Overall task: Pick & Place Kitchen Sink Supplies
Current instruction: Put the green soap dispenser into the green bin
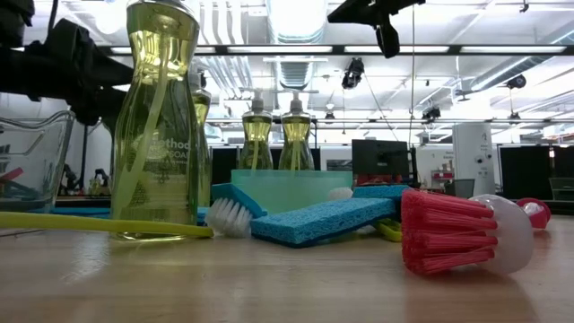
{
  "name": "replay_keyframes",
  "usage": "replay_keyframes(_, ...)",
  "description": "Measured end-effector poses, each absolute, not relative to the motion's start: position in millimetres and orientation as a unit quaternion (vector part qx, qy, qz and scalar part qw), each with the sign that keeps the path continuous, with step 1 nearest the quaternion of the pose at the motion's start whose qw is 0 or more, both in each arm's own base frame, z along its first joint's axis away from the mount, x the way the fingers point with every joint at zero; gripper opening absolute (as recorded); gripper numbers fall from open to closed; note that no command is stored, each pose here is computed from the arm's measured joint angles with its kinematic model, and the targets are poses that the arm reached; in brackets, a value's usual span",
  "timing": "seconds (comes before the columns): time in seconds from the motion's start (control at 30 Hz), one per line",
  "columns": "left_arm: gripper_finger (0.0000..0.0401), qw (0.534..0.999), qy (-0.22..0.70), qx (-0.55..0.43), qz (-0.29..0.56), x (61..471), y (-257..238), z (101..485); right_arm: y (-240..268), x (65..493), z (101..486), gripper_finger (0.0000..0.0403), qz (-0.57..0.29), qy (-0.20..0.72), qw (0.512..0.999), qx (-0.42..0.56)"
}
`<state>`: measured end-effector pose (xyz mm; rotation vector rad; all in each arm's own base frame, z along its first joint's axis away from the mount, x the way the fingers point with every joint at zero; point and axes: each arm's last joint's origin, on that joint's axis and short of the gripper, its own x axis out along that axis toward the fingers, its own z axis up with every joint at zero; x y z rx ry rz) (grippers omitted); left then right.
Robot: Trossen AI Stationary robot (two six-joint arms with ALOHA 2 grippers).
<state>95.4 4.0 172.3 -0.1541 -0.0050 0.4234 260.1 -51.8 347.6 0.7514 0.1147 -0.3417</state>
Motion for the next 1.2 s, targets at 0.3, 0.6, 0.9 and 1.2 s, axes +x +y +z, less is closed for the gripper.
replay_keyframes(0.3,0.0328,0.970,0.029,-0.109,0.215,101,3,165,-52,260,347,0.0008,-0.175,0.052,0.912,0.368)
replay_keyframes(0.6,0.0328,0.965,0.056,-0.095,0.236,108,4,160,-53,260,347,0.0008,-0.178,0.051,0.911,0.368)
replay_keyframes(0.9,0.0328,0.966,0.044,-0.068,0.247,117,6,164,-53,260,347,0.0009,-0.178,0.051,0.911,0.368)
replay_keyframes(1.2,0.0328,0.965,0.045,-0.070,0.249,126,9,163,-53,260,347,0.0009,-0.178,0.051,0.912,0.367)
